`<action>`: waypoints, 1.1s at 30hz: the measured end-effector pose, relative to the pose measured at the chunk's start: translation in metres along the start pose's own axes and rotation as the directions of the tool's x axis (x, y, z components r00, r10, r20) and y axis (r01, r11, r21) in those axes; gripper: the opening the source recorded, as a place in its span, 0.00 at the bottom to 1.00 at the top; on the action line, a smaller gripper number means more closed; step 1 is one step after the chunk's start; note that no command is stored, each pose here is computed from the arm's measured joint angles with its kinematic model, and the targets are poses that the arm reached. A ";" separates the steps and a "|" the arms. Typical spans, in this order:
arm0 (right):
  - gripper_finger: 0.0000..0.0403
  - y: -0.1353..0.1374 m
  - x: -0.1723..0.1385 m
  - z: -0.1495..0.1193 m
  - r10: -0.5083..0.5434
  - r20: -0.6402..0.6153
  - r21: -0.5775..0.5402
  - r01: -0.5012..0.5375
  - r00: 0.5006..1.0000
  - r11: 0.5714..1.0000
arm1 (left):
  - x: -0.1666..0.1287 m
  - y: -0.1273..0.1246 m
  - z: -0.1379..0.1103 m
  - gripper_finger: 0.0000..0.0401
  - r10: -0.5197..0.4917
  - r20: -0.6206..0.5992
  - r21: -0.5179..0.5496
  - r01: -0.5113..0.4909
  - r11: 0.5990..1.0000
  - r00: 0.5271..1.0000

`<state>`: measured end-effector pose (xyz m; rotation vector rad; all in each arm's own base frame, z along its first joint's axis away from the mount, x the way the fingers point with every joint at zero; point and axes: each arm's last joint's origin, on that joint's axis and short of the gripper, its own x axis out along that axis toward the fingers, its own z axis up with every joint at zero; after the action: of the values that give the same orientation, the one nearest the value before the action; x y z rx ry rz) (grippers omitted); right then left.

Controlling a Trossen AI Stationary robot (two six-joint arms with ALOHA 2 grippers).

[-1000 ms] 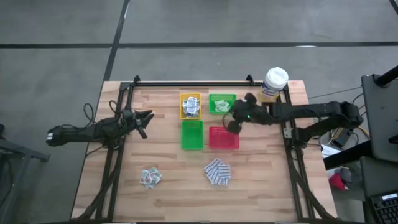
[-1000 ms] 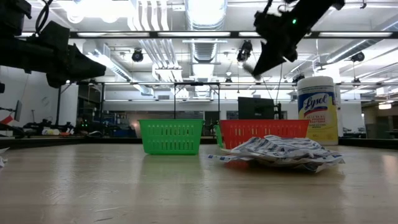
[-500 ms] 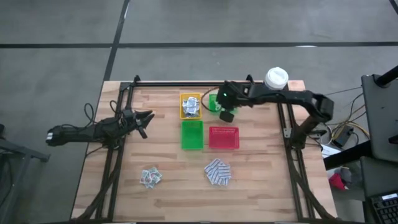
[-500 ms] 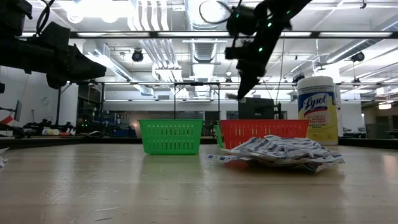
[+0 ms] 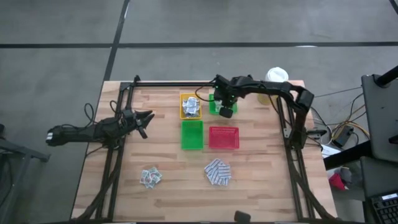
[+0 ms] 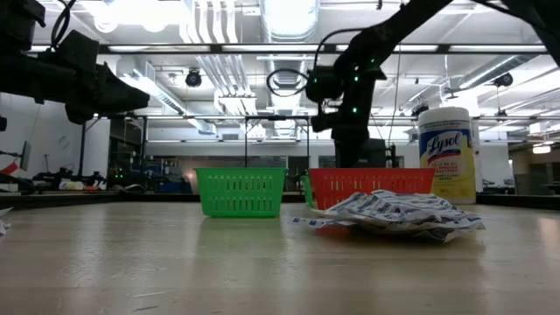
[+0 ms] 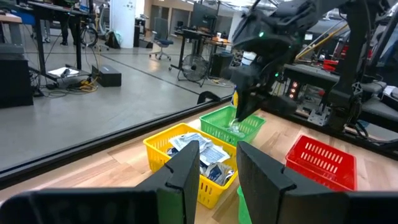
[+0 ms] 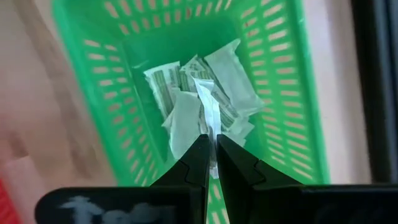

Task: Pick & Place First Aid Supplies
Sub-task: Put the green bandage pack into the top green bin

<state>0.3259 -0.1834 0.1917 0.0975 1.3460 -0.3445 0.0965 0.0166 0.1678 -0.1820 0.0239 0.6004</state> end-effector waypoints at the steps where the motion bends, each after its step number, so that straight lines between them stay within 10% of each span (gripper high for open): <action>1: 0.07 -0.001 0.004 0.000 0.003 -0.010 0.000 -0.003 1.000 1.000 | 0.000 0.000 0.000 0.27 0.000 0.000 0.000 0.000 1.000 1.000; 33: 0.24 -0.009 0.003 0.010 -0.002 0.002 -0.025 0.002 1.000 1.000 | 0.000 0.000 0.000 0.27 0.001 -0.004 0.002 -0.001 1.000 1.000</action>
<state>0.3331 -0.1947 0.1924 0.0756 1.3484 -0.3293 0.0967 0.0166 0.1675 -0.1810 0.0282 0.6012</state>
